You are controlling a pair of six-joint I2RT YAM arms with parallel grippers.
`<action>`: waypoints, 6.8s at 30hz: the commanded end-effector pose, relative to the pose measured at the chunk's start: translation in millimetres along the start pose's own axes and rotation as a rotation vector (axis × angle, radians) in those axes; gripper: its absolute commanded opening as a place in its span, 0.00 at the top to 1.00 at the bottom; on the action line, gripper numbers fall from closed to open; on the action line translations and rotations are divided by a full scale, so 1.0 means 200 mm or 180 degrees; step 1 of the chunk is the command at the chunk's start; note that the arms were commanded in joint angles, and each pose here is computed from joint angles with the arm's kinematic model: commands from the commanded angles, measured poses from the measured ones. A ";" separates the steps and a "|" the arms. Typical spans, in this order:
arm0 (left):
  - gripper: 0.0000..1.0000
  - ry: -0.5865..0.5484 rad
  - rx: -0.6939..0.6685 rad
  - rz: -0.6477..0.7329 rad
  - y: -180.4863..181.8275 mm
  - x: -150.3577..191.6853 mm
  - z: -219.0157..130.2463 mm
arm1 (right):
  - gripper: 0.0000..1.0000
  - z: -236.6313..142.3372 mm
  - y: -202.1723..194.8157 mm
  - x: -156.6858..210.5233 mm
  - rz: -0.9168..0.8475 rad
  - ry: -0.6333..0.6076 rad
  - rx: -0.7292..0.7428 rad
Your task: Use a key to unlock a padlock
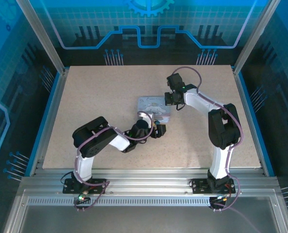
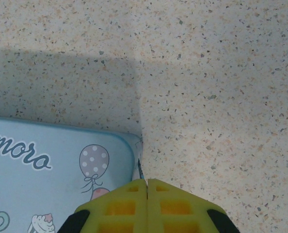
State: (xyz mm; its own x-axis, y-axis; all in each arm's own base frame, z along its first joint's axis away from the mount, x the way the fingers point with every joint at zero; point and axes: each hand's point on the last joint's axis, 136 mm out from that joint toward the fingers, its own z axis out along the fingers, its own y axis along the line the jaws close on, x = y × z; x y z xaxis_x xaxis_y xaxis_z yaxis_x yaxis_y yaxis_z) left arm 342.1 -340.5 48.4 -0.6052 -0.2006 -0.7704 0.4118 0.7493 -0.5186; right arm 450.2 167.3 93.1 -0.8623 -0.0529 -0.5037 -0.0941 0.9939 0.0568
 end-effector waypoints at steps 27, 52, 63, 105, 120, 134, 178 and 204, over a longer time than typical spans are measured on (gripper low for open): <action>0.49 0.0100 0.0578 -0.0618 -0.01 -0.03 0.04 | 1.00 -0.03 0.06 0.04 -0.0046 -0.0013 -0.0074; 0.96 0.0539 0.0295 -0.0807 0.08 0.00 -0.07 | 1.00 -0.15 -0.04 0.06 0.0138 -0.0152 -0.0177; 1.00 0.0713 0.0258 -0.1313 0.00 -0.07 -0.12 | 1.00 -0.47 -0.09 0.20 0.0461 -0.0535 -0.0958; 0.98 0.0306 0.0611 -0.2070 -0.17 -0.40 -0.09 | 1.00 -0.50 0.15 0.59 0.1906 -0.0817 -0.2536; 0.98 0.0294 0.0670 -0.2118 -0.17 -0.41 -0.10 | 1.00 -0.39 0.25 0.59 0.2110 -0.0649 -0.2675; 0.98 0.0319 0.0681 -0.2164 -0.17 -0.40 -0.10 | 1.00 -0.38 0.30 0.53 0.2234 -0.0688 -0.2875; 0.98 0.0350 0.0689 -0.2233 -0.15 -0.38 -0.07 | 1.00 -0.42 0.30 0.54 0.2227 -0.0727 -0.2937; 0.97 0.0367 0.0716 -0.2297 -0.15 -0.37 -0.07 | 1.00 -0.44 0.32 0.51 0.2169 -0.0787 -0.2957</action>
State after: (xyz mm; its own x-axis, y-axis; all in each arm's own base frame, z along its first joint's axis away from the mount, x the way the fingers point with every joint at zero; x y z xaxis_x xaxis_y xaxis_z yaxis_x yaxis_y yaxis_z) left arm 361.3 -335.2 112.7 -0.8396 -0.5105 -0.1856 -0.0147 0.3630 -0.9317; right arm 309.9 210.2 109.3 -0.7685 0.5933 -0.2396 -0.0154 0.3571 0.9339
